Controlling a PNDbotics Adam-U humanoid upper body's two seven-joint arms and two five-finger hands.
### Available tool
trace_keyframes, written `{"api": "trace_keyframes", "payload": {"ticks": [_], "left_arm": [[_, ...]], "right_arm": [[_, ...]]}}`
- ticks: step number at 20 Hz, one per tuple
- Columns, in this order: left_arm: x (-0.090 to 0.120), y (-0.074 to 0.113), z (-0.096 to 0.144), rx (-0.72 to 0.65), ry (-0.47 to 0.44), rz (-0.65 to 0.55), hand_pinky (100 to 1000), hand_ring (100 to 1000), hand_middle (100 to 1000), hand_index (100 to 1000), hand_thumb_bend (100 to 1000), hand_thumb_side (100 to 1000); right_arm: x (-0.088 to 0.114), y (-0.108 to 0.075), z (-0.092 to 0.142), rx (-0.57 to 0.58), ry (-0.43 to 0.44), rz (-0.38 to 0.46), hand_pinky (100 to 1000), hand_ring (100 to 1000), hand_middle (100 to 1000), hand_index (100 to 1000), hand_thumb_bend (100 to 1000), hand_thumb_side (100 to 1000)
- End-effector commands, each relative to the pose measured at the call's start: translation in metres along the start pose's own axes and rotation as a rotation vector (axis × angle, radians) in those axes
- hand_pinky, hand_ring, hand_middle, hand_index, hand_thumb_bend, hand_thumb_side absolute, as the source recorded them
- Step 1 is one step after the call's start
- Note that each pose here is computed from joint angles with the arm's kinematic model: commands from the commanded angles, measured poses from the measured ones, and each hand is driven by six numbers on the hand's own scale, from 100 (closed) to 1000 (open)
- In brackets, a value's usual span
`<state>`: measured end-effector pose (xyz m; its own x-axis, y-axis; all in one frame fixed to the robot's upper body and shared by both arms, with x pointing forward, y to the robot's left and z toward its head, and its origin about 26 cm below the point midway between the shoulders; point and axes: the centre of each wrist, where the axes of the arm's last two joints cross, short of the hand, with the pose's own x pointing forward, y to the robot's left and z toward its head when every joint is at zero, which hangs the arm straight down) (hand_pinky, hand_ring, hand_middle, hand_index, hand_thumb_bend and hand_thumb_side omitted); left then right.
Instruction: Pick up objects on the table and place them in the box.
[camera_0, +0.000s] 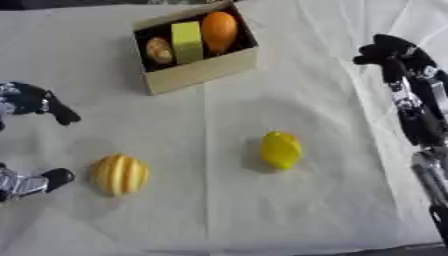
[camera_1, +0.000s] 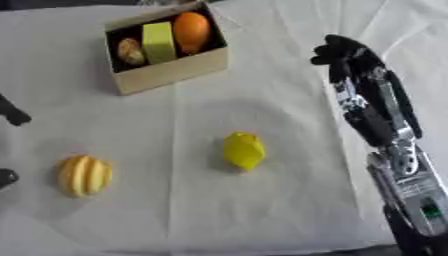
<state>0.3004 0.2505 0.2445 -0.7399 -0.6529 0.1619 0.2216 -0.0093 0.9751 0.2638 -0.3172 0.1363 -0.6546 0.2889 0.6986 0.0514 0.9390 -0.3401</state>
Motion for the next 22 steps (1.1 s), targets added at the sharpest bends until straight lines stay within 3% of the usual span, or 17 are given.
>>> {"api": "trace_keyframes", "payload": {"ticks": [1, 15, 22], "left_arm": [[0.007, 0.004, -0.006, 0.012, -0.009, 0.001, 757, 791, 645, 810, 433, 526], [-0.001, -0.03, -0.05, -0.177, -0.018, -0.034, 794, 837, 709, 859, 483, 401], [-0.026, -0.052, -0.063, -0.191, 0.091, -0.095, 801, 865, 746, 864, 582, 342]], "right_arm": [[0.005, -0.005, -0.003, 0.009, -0.009, 0.026, 987, 743, 725, 854, 100, 671], [0.005, -0.002, -0.003, 0.014, 0.012, 0.013, 990, 742, 724, 854, 100, 679], [0.005, 0.001, -0.002, 0.018, 0.026, 0.001, 993, 740, 722, 854, 100, 688]]}}
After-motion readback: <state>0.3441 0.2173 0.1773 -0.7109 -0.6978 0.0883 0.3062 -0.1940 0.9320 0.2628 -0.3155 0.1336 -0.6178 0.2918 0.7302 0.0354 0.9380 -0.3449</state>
